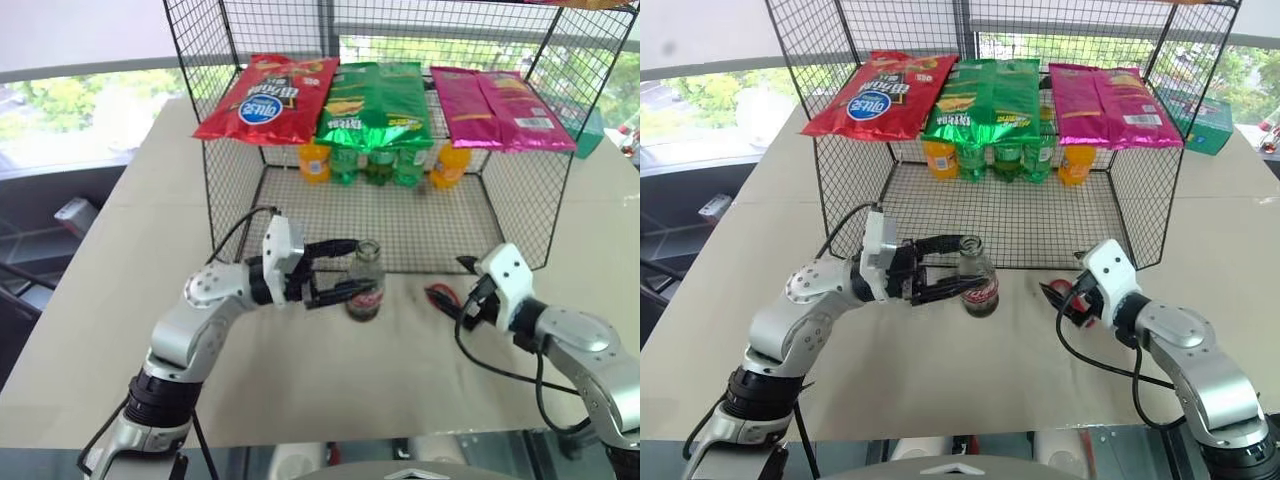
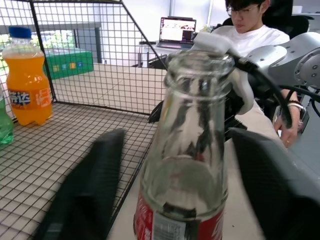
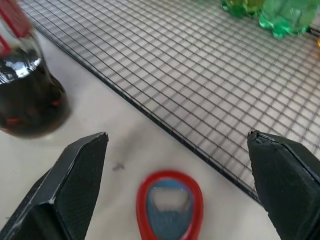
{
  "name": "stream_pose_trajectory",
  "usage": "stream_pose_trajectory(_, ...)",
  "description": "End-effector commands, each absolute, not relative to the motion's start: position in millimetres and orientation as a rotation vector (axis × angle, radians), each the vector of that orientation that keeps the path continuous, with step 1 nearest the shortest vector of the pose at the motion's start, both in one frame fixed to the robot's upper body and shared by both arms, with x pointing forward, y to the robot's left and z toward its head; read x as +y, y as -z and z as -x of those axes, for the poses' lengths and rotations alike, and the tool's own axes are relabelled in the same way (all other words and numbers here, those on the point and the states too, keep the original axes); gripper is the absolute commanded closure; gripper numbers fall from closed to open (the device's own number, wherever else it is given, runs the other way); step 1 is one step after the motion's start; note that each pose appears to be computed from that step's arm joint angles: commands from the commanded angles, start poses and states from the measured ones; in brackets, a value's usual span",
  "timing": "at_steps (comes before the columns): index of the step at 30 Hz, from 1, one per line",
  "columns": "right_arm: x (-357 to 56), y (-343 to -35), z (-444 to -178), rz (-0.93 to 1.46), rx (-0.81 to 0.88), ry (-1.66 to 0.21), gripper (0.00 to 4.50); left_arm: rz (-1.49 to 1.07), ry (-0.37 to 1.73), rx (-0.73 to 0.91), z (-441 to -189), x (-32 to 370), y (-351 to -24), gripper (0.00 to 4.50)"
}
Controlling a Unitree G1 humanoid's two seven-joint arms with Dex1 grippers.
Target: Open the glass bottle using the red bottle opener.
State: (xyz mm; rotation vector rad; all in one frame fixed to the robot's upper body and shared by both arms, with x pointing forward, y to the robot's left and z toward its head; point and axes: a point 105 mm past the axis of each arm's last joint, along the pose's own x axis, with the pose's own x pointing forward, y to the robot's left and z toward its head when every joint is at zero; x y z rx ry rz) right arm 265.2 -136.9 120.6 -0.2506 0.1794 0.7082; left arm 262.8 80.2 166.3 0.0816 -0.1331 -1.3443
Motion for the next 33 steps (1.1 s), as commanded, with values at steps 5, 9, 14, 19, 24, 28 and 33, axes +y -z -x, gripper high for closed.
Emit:
stream_pose_trajectory(5,-123.3,-141.7,-268.8,0.243,0.057,-0.74,0.0,-0.064,1.325,-0.189,-262.5,80.3,-181.8,0.04)
stream_pose_trajectory(9,-125.8,-143.4,-269.8,0.245,0.037,-0.72,0.0,0.033,1.264,-0.204,-261.8,95.0,-191.8,0.04)
stream_pose_trajectory(14,-137.9,-142.6,-264.1,0.241,0.03,-0.718,0.0,0.182,1.072,-0.214,-259.8,131.0,-196.9,0.04)
stream_pose_trajectory(19,-159.8,-121.4,-246.5,0.321,0.047,-0.73,0.0,0.184,0.719,-0.17,-261.8,169.3,-167.3,0.04)
stream_pose_trajectory(24,-196.7,-94.9,-208.1,0.31,0.11,-0.744,0.0,0.098,0.515,-0.063,-238.3,199.5,-118.8,0.04)
stream_pose_trajectory(28,-212.8,-89.4,-181.5,0.315,0.142,-0.732,0.0,0.04,0.377,-0.024,-228.1,225.7,-100.6,0.04)
stream_pose_trajectory(33,-222.6,-85.5,-175.7,0.314,0.155,-0.683,0.0,0.025,0.326,-0.009,-225.0,236.5,-92.7,0.04)
